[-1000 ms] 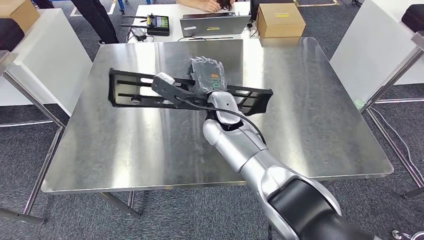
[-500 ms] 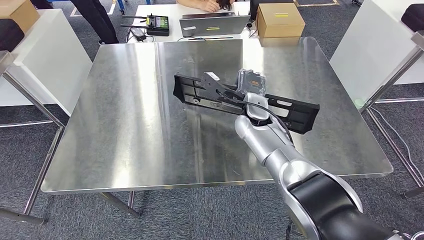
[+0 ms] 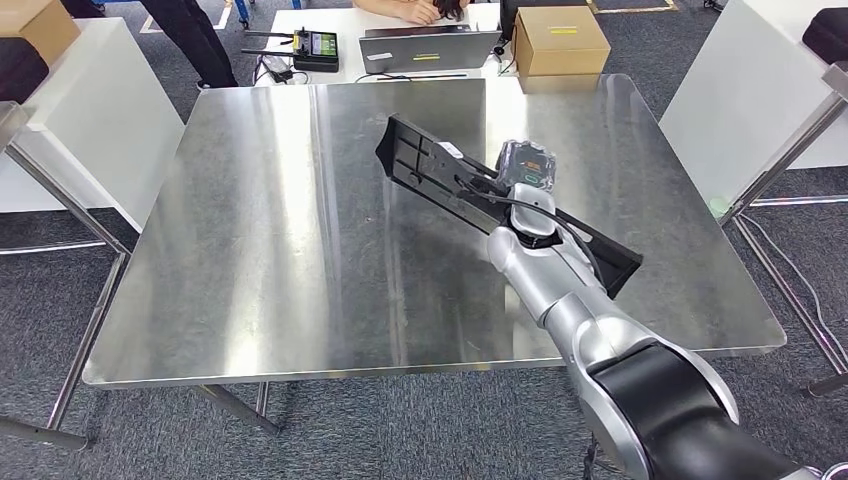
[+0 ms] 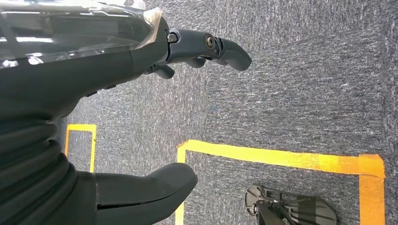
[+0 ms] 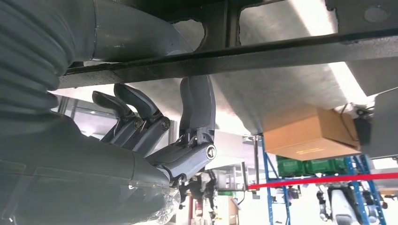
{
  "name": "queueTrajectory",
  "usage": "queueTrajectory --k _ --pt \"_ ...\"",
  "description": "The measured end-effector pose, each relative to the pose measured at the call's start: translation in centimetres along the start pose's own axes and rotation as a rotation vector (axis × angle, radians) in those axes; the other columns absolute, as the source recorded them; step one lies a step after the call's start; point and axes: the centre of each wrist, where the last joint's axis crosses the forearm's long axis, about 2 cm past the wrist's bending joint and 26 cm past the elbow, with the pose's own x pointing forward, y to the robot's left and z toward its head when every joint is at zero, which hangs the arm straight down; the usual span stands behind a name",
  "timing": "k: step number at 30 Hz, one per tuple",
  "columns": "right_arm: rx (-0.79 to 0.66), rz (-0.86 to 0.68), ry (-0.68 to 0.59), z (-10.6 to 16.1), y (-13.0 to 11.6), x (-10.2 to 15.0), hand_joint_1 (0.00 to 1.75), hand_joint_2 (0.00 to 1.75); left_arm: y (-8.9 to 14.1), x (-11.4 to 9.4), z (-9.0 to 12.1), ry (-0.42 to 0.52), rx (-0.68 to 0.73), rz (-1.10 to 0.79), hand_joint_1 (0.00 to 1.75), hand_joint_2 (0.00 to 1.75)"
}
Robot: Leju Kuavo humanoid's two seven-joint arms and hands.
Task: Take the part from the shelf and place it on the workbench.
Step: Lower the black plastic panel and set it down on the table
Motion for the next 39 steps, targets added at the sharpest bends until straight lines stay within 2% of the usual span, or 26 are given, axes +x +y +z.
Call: queueTrajectory --k 16,20,39 --pt "-0.003 0.007 0.01 -0.19 -0.08 -0.41 1.75 1.75 0.02 0.1 -0.03 0.001 0.002 0.006 0.0 1.75" --pt "-0.004 0.009 0.012 -0.2 -0.09 -0.43 0.0 1.75 0.03 0.13 -0.04 0.002 0.007 -0.001 0.0 1.75" --pt "-0.014 0.001 0.034 -0.48 -0.41 -0.91 0.0 1.75 0.1 0.19 -0.07 0.017 0.003 -0.002 0.0 1.75"
